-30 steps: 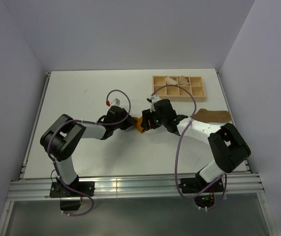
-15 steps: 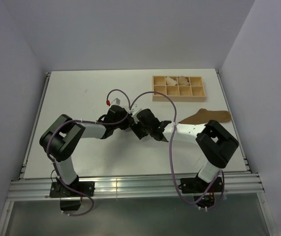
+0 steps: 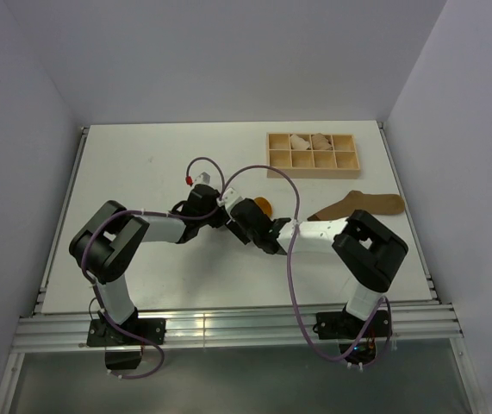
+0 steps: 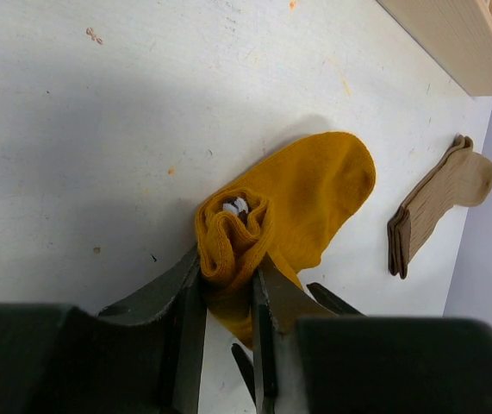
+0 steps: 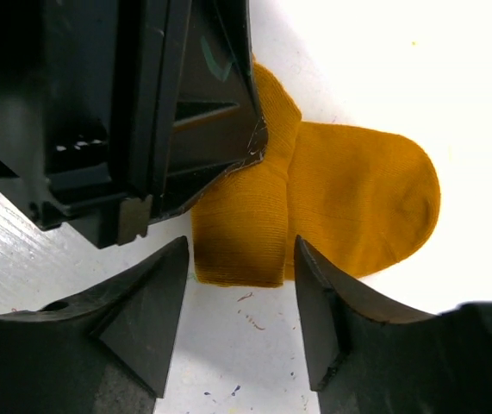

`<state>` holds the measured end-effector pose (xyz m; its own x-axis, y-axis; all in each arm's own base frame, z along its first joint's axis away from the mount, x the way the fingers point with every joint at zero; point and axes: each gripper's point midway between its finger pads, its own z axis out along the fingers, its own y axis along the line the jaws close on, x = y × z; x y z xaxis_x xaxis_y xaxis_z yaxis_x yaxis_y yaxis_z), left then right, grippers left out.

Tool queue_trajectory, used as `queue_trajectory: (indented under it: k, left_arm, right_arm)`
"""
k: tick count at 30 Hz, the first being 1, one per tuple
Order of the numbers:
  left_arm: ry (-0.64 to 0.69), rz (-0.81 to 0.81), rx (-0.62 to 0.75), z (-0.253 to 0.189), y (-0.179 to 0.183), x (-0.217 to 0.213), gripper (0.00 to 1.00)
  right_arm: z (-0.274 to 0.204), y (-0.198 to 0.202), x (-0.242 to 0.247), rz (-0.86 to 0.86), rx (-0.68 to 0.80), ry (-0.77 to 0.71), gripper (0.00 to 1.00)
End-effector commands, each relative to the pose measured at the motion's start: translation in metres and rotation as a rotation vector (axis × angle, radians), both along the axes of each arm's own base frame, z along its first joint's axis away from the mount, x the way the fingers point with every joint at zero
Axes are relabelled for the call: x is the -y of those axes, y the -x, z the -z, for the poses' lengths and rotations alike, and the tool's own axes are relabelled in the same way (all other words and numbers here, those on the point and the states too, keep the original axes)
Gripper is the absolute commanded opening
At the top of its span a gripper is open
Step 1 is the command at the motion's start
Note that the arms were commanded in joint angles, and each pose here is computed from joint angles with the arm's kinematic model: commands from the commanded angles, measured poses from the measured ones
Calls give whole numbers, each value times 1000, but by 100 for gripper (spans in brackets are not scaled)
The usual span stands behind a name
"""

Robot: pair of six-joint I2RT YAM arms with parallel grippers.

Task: Roll the socks
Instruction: Roll the sock at the center of the board.

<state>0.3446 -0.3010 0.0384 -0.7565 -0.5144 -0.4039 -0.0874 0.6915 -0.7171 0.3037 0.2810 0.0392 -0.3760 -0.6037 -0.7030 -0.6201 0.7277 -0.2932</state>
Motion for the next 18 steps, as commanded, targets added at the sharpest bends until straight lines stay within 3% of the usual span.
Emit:
queue_trajectory:
  k: [1, 4, 14, 18]
  left_arm:
    - [-5, 23, -2, -8, 5, 3, 11]
    - [6, 19, -10, -7, 5, 4, 11]
    - [42, 13, -29, -7, 7, 7, 11]
    - [48, 15, -30, -9, 8, 8, 12]
  right_arm:
    - [-10, -3, -18, -37, 64, -20, 58]
    - [-7, 0, -20, -42, 53, -24, 54]
    - [14, 10, -26, -60, -8, -31, 53]
    - [21, 8, -24, -46, -13, -9, 47]
